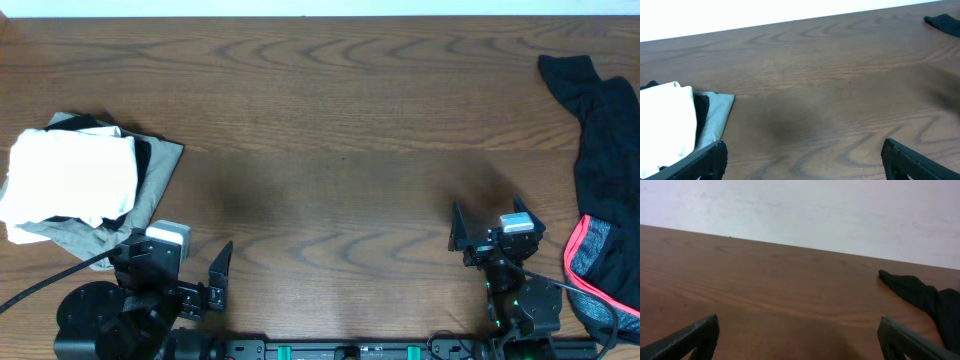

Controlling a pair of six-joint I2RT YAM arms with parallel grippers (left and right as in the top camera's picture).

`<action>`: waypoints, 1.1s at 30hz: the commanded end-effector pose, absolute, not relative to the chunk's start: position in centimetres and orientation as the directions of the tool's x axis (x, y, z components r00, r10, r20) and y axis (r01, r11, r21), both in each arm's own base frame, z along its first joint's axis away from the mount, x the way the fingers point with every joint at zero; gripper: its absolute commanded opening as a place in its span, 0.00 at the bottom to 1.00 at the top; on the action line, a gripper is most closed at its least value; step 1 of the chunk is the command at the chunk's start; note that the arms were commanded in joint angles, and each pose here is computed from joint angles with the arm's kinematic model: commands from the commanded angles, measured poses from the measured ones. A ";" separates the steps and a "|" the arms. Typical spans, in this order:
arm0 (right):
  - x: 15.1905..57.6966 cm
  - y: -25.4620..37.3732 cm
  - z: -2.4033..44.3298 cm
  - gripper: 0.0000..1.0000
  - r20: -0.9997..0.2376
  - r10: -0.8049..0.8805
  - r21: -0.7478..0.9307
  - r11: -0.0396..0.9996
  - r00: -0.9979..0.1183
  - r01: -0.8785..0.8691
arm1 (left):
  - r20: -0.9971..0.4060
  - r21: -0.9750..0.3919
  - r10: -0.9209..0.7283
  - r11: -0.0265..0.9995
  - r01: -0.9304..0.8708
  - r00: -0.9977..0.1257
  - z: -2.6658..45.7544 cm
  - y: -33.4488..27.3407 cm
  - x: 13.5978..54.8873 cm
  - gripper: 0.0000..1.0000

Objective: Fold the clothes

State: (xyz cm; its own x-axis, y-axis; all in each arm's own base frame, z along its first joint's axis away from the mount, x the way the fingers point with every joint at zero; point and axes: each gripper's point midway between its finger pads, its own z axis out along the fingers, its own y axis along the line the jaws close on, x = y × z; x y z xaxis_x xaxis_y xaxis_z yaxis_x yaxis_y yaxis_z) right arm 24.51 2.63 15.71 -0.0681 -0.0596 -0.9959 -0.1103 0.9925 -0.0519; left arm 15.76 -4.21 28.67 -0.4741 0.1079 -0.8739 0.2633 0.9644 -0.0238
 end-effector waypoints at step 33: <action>24.5 2.6 15.7 0.99 -0.997 -0.046 -0.038 0.993 -0.069 -0.109 | -0.992 0.072 0.075 0.997 -0.033 0.102 20.0 0.1 24.5 0.98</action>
State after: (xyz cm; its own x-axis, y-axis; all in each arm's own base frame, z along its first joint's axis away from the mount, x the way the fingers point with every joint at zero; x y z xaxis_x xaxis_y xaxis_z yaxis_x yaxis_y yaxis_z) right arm 24.50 2.69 15.69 -0.0686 -0.0597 -0.9959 -0.1141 0.9921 -0.0516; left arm 24.25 -0.57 21.33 0.1086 0.0808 -0.9908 0.0038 0.9966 0.0817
